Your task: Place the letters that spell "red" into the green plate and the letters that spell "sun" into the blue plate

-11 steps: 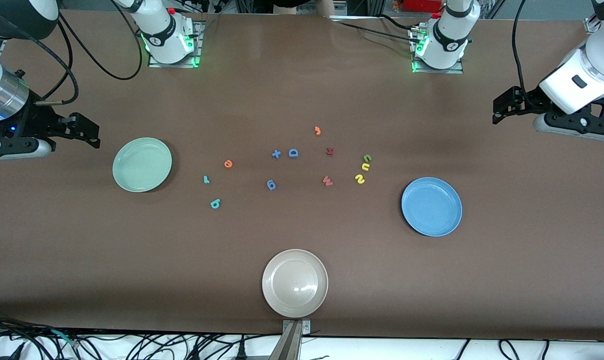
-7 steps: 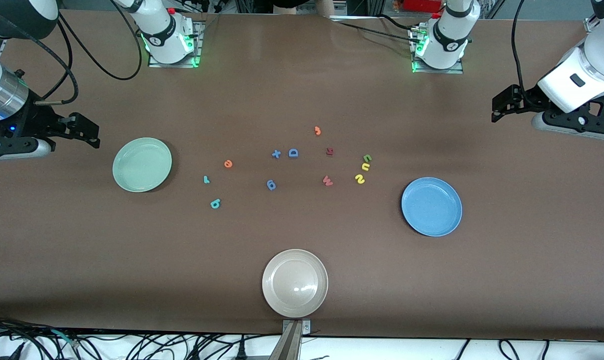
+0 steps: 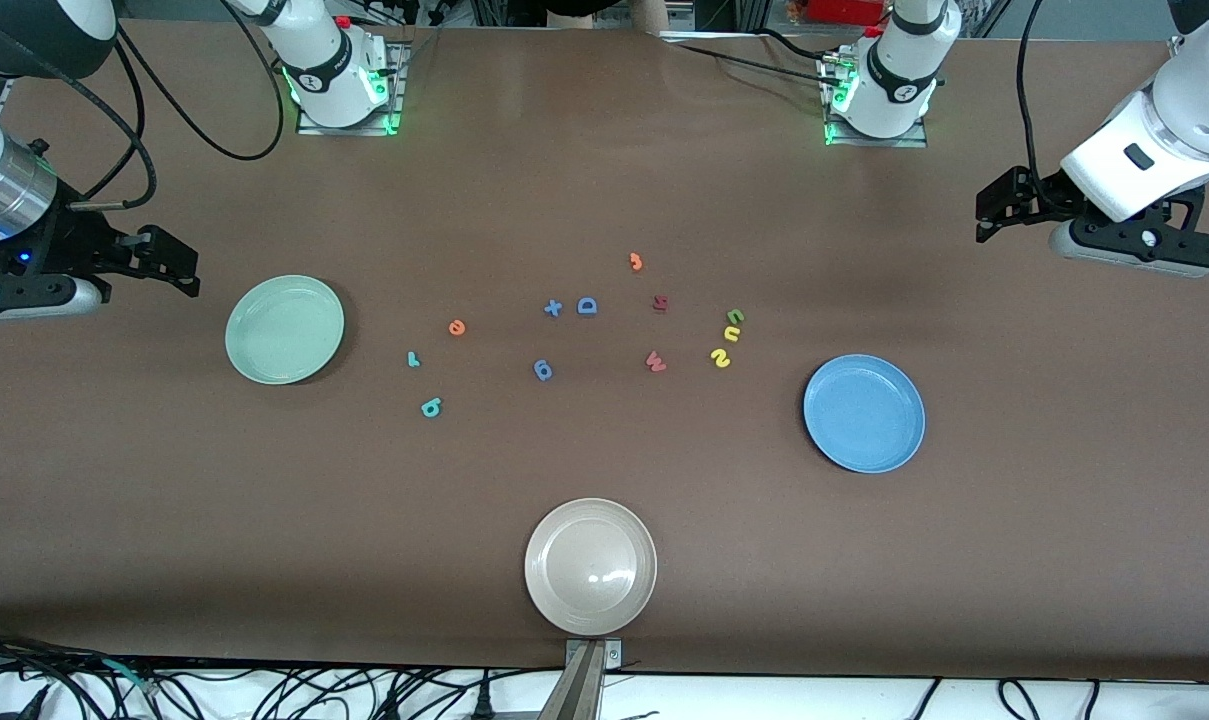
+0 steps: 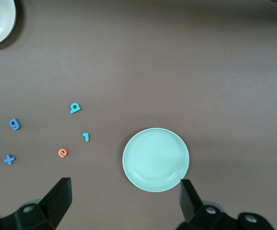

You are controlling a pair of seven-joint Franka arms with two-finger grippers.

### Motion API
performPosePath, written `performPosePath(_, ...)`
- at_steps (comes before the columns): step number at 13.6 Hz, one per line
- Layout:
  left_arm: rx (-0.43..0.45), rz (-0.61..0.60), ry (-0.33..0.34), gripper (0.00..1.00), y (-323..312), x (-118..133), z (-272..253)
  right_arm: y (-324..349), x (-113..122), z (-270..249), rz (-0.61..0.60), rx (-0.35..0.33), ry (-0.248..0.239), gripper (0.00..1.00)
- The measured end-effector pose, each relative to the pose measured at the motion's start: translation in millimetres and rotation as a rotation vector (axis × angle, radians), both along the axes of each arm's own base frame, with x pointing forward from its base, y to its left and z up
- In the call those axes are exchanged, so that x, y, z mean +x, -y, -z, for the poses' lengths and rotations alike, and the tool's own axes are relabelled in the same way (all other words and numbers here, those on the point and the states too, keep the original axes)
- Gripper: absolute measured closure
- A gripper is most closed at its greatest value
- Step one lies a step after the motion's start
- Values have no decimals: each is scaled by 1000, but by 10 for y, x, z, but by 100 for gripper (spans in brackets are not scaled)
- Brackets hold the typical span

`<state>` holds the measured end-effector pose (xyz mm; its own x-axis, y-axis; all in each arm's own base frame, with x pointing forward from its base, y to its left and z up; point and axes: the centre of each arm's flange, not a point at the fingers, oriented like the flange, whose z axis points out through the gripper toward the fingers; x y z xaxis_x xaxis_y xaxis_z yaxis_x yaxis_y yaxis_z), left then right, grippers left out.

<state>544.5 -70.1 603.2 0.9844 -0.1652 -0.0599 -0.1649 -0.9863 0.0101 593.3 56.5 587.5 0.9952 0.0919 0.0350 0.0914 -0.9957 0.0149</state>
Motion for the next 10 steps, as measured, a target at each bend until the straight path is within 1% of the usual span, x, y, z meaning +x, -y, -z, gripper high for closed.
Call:
performPosePath(4,1,-26,0,0,-145,17,0,6,-2,4,2,0,-3,0)
performPosePath(10,1,-27,0,0,-149,17,0,21,0,15,5,-1,-7,0)
